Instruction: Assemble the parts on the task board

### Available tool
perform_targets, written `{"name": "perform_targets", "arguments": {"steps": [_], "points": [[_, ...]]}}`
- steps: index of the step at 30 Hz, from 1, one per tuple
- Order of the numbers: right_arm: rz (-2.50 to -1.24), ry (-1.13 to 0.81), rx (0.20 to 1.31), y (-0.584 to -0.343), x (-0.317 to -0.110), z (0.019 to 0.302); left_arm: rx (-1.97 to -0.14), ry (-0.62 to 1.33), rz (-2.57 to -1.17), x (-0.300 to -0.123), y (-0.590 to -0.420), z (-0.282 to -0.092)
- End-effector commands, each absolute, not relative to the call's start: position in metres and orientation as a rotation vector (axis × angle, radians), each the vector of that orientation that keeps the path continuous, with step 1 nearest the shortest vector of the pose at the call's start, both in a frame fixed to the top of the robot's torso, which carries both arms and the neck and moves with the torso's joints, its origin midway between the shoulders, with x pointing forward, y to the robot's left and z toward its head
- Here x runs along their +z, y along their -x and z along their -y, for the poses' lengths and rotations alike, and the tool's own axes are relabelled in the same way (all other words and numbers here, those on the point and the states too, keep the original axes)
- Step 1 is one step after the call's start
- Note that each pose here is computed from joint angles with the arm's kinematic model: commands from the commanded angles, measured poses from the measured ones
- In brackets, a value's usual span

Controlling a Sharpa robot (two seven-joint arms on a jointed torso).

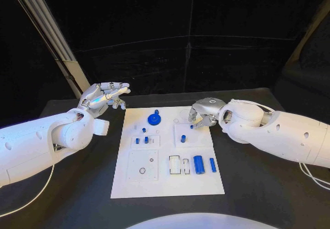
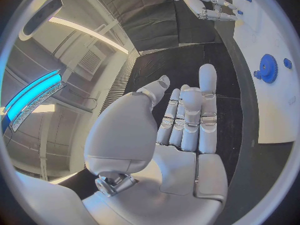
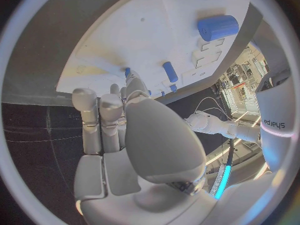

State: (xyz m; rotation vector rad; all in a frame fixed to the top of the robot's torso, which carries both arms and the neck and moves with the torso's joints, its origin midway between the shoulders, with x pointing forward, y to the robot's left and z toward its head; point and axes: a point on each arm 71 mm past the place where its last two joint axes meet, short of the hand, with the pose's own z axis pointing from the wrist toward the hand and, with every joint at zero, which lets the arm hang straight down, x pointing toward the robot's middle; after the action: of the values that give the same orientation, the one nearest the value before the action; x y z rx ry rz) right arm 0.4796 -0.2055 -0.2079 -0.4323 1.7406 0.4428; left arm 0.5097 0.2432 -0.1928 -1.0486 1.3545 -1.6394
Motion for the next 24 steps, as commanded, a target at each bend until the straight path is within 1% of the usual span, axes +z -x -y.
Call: {"name": "perform_targets", "arguments": {"steps": [1,12,24], "points": [[-1.748,0.468,0.416,-0.479,-0.210,0.204,-1.671,1.092,-1.311,-0.191,-0.510,-0.245],[-1.781,0.474,0.434,-0.478,-0.218,0.199,-1.655,1.102,-1.318,-0.193,-0.512,-0.247],[-1.814,0.482,0.424,-0.477,-0.223,0.198,-1.645,1.108,-1.325,-0.193,-0.513,-0.248]]}}
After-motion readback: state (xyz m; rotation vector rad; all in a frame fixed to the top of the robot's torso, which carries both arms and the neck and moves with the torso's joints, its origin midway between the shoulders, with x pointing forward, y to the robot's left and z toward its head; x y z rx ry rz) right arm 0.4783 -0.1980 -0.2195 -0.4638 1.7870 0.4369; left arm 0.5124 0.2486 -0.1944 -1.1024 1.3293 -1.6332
